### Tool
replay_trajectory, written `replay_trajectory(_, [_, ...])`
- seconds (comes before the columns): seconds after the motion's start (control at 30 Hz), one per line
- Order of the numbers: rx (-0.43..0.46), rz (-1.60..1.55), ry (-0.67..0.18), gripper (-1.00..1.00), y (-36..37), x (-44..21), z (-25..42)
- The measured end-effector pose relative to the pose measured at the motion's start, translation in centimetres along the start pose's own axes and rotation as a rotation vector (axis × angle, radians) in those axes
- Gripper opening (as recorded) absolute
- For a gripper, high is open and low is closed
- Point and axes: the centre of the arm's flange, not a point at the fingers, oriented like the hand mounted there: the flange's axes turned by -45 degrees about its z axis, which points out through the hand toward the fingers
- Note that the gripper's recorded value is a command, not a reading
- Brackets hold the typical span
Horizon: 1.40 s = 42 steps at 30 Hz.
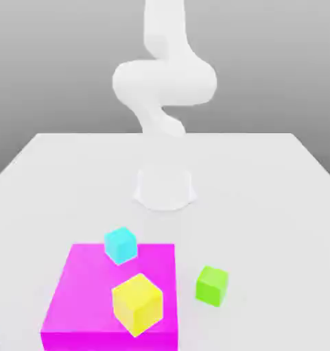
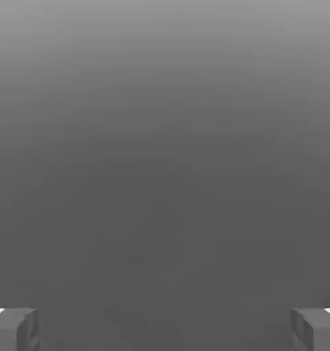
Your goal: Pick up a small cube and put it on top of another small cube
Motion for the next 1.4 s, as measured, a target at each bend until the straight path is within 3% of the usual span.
replay_trajectory(0.27, [-0.196,0.318,-0.165,0.00,5.1,0.9,13.2])
replay_trajectory(0.53, [-0.356,0.645,-0.303,0.00,12.9,-2.1,25.7])
replay_trajectory(0.97, [-0.545,1.226,-0.494,0.00,26.2,-14.6,41.9])
replay_trajectory(1.23, [-0.595,1.469,-0.558,0.00,30.3,-24.4,50.2])
replay_trajectory(1.27, [-0.596,1.470,-0.559,-1.00,30.3,-25.1,50.9])
replay_trajectory(1.4, [-0.595,1.470,-0.557,-1.00,30.3,-25.1,50.9])
